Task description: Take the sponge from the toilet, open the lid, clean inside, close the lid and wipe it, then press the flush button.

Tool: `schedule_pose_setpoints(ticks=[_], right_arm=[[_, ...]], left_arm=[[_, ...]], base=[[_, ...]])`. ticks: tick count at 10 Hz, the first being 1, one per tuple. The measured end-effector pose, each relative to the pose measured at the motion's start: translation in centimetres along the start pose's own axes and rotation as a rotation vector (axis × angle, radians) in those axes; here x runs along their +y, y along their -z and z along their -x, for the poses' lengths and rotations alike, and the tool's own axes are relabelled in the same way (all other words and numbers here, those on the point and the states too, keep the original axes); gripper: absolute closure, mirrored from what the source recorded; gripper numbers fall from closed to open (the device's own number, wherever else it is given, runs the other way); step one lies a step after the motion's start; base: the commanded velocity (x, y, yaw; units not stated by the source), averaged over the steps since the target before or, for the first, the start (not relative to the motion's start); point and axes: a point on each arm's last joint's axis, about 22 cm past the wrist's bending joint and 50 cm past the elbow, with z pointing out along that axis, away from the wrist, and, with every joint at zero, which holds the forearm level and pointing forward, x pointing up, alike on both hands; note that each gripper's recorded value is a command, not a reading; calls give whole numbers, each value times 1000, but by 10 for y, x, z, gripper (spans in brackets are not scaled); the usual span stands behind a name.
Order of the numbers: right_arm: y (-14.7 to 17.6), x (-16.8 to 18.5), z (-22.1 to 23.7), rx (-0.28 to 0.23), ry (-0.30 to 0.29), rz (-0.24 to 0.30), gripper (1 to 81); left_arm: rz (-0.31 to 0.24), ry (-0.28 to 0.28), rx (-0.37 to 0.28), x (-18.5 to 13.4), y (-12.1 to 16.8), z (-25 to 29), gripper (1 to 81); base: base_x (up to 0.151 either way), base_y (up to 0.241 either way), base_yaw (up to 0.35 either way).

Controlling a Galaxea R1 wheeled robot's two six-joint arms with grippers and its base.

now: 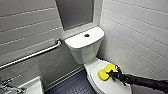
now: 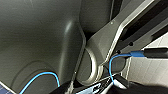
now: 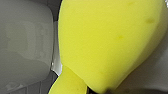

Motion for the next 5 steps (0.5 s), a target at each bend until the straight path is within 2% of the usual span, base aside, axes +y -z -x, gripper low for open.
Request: schedule_pose_setpoints(ticks=[2, 5], right_arm=[[32, 52, 15, -24, -37, 55, 811], [77, 105, 35, -53, -74, 118, 811]], left_arm=[[0, -1, 0, 0, 0, 0, 10], [0, -4, 0, 0, 0, 0, 10]], base=[[0, 0, 0], [0, 0, 0]])
